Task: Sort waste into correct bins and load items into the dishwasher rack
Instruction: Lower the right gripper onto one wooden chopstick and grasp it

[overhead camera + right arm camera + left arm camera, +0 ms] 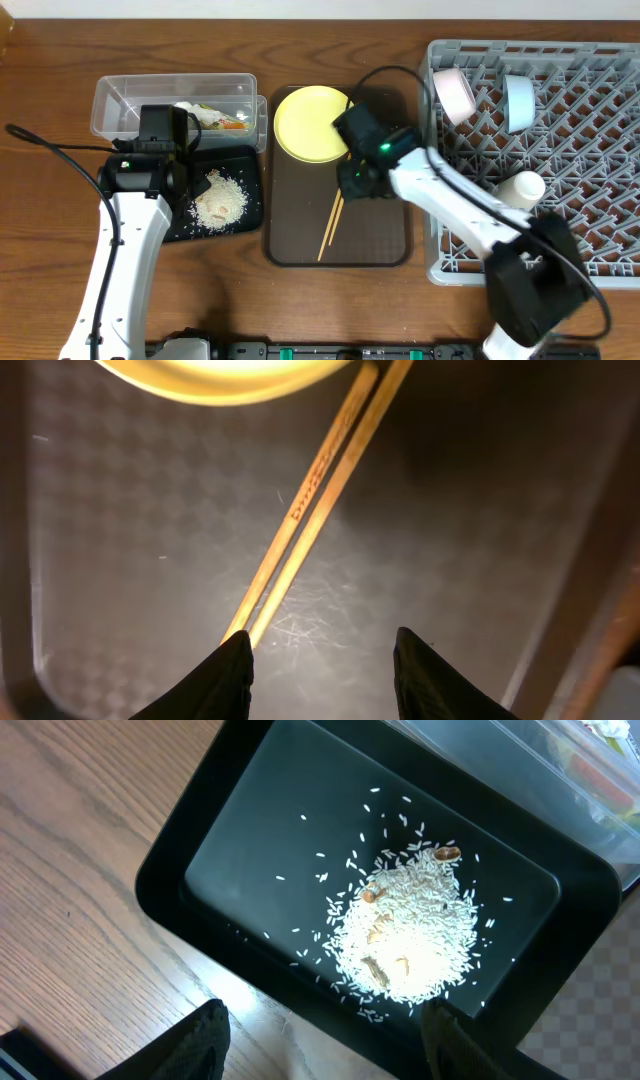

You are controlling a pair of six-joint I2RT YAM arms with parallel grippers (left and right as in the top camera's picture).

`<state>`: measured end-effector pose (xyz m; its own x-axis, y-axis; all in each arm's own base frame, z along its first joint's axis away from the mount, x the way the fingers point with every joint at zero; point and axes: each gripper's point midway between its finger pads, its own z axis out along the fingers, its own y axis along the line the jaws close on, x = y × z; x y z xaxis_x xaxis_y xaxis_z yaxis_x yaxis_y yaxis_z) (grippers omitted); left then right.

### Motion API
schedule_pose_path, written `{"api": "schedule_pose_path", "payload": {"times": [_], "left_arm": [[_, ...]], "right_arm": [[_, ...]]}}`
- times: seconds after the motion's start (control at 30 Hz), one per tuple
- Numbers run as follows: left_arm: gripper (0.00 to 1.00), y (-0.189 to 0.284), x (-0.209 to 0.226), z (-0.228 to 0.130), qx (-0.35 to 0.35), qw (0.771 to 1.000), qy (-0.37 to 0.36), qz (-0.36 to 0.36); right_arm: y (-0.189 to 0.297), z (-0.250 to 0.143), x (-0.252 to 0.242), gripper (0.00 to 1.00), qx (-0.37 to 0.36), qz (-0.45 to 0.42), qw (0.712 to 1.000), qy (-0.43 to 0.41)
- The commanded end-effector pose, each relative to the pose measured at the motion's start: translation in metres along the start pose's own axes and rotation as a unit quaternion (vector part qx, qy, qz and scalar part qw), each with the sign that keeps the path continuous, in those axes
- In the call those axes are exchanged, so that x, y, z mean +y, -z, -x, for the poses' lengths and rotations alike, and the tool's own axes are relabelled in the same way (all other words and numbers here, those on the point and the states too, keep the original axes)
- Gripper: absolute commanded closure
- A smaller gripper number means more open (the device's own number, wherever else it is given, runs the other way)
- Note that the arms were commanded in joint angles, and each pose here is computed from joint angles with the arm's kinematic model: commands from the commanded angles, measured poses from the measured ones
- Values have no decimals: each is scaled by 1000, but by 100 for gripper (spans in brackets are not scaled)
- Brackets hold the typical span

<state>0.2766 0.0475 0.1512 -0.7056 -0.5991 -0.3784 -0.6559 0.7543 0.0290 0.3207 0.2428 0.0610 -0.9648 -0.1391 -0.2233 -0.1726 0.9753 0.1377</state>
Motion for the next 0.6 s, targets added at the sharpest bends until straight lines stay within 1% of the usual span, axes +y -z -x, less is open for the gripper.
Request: {"api": "schedule_pose_path", "payload": {"times": [0.0,0.17,0.3,0.57], "left_arm": [[36,1,3,-1,-2,1000,-2,1],[36,1,4,-1,-2,1000,-2,1],[36,1,4,-1,-2,1000,-2,1],[36,1,4,-1,-2,1000,-2,1]], "right_arm": [[-21,-7,-1,57,8,-29,999,-40],[-45,-16,0,59,27,-40,997,-60],[-55,-17,-1,59,31,-44,996,-66],[-57,-14,-2,61,24,-49,996,-66]]}}
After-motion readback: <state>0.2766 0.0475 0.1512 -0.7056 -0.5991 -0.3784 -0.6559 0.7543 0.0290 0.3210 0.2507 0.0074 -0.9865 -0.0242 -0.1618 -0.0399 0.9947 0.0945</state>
